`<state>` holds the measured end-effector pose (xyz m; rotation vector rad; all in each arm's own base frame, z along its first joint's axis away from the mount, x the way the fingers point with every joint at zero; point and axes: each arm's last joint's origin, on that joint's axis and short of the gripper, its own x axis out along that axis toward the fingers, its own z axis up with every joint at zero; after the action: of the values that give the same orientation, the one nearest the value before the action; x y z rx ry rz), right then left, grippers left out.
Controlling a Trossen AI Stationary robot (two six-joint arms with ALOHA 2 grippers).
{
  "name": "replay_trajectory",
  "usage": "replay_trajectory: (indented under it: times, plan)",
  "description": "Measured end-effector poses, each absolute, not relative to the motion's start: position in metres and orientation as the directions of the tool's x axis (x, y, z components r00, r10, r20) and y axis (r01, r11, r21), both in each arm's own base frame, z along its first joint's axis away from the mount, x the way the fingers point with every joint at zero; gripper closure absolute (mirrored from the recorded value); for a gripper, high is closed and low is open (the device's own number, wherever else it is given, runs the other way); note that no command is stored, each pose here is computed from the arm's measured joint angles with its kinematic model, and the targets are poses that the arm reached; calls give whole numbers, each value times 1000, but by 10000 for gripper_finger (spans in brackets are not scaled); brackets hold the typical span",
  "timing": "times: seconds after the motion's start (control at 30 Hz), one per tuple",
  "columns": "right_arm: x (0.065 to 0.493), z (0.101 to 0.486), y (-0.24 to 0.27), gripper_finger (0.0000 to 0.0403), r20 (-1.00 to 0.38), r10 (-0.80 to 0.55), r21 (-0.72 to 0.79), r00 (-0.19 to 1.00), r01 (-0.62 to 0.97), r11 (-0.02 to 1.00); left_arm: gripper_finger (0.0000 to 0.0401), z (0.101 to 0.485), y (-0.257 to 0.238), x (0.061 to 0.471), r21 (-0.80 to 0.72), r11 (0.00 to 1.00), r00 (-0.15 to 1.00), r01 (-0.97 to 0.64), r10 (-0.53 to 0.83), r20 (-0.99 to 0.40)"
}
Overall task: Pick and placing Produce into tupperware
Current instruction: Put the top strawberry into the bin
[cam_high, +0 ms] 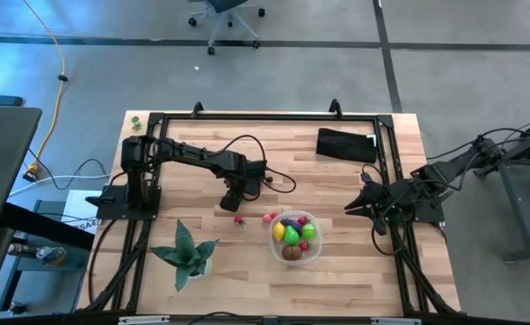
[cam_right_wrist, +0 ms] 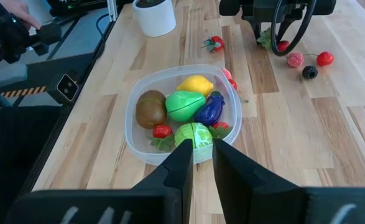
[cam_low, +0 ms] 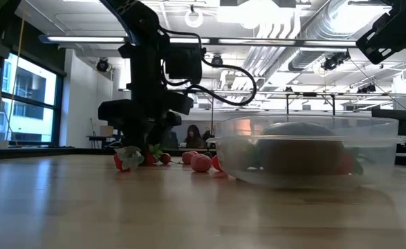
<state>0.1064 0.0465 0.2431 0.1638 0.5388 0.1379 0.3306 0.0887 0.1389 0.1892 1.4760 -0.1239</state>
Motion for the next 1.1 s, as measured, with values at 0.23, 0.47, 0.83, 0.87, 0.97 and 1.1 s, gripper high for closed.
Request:
replay_trajectory:
  times: [0.23, 0.47, 0.83, 0.87, 0.97, 1.1]
  plan:
    - [106, 243, 47, 352, -498, 173, 191, 850, -88, 978, 267, 141, 89, 331, 58, 979, 101, 196, 38, -994]
    - [106, 243, 47, 352, -498, 173, 191, 850, -88, 978, 244, 167, 88, 324, 105, 981, 147, 161, 81, -986]
    - [106, 243, 47, 352, -498, 174, 191, 849, -88, 978, 260, 239, 53, 348, 198, 966, 520, 164, 86, -850]
    - [106, 243, 47, 352, -498, 174, 191, 850, -88, 978, 253, 245, 46, 353, 211, 962, 549, 175, 82, -832]
    - [106, 243, 47, 352, -498, 173, 191, 850, -88, 978, 244, 254, 25, 372, 242, 946, 627, 215, 56, -777]
    - [106, 243, 47, 352, -498, 173, 191, 850, -88, 978, 261, 254, -4, 396, 261, 923, 659, 283, 11, -752]
